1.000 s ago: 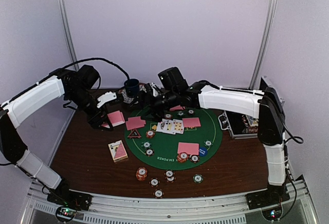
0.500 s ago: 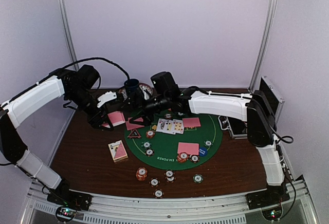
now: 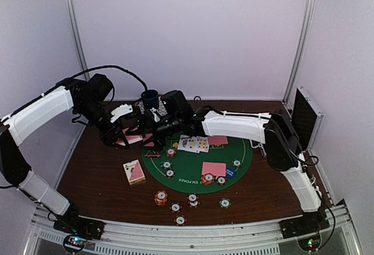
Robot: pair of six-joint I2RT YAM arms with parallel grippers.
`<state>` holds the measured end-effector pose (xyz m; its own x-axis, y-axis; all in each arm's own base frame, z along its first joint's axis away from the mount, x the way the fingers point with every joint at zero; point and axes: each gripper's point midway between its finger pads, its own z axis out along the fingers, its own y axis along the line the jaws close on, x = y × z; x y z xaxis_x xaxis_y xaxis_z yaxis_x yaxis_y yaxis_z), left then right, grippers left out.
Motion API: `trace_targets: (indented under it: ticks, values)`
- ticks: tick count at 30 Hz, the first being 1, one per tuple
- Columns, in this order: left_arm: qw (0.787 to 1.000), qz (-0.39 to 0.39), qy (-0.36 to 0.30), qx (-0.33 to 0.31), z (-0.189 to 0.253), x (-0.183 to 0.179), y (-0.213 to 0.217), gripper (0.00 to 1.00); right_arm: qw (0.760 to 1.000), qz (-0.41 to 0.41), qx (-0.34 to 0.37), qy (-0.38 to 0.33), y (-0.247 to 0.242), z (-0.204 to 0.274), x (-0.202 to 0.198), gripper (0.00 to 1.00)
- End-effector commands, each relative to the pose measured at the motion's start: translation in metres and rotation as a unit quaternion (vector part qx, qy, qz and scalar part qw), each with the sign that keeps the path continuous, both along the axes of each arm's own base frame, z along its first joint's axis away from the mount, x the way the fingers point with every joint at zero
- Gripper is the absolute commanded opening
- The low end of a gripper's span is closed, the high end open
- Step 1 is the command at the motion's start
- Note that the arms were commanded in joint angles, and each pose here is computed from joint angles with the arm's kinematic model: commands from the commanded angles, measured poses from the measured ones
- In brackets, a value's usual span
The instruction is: Distribute texas hold em gaming equipment
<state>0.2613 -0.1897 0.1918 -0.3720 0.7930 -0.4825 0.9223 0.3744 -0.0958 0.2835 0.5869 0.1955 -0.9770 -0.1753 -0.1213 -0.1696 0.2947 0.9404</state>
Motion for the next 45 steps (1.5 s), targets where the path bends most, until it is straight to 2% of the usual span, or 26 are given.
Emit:
trace_targets:
  ticks: [1, 12, 17, 22, 26, 30, 37, 45]
  values:
    - [0.999, -0.010, -0.030, -0.027, 0.019, 0.005, -0.009, 0.00, 1.000, -0.001, 0.001, 0.007, -0.001, -0.003, 0.006, 0.88]
    - [0.999, -0.010, -0.038, -0.024, 0.021, 0.003, -0.006, 0.00, 1.000, -0.021, -0.009, 0.013, -0.035, -0.012, 0.017, 0.75]
    - [0.999, -0.010, -0.035, -0.021, 0.018, 0.002, -0.006, 0.00, 1.000, -0.023, 0.021, 0.005, -0.039, 0.012, 0.017, 0.66]
    - [0.999, -0.010, -0.035, -0.018, 0.016, 0.002, -0.005, 0.00, 0.998, -0.020, 0.056, -0.007, -0.040, 0.045, 0.015, 0.49]
    - [0.999, -0.008, -0.034, -0.014, 0.014, 0.002, -0.003, 0.00, 0.997, -0.019, 0.070, -0.009, -0.042, 0.059, 0.013, 0.38]
    - [0.999, -0.007, -0.033, -0.006, 0.010, 0.003, -0.001, 0.00, 0.997, -0.016, 0.073, -0.005, -0.044, 0.064, 0.012, 0.22]
    - [0.999, -0.007, -0.029, 0.011, 0.001, 0.003, 0.004, 0.00, 0.997, -0.026, 0.066, 0.005, -0.060, 0.058, 0.017, 0.00]
    - [0.999, -0.008, -0.029, 0.025, -0.006, 0.002, 0.008, 0.00, 0.996, -0.070, 0.046, 0.011, -0.118, 0.045, 0.044, 0.00]
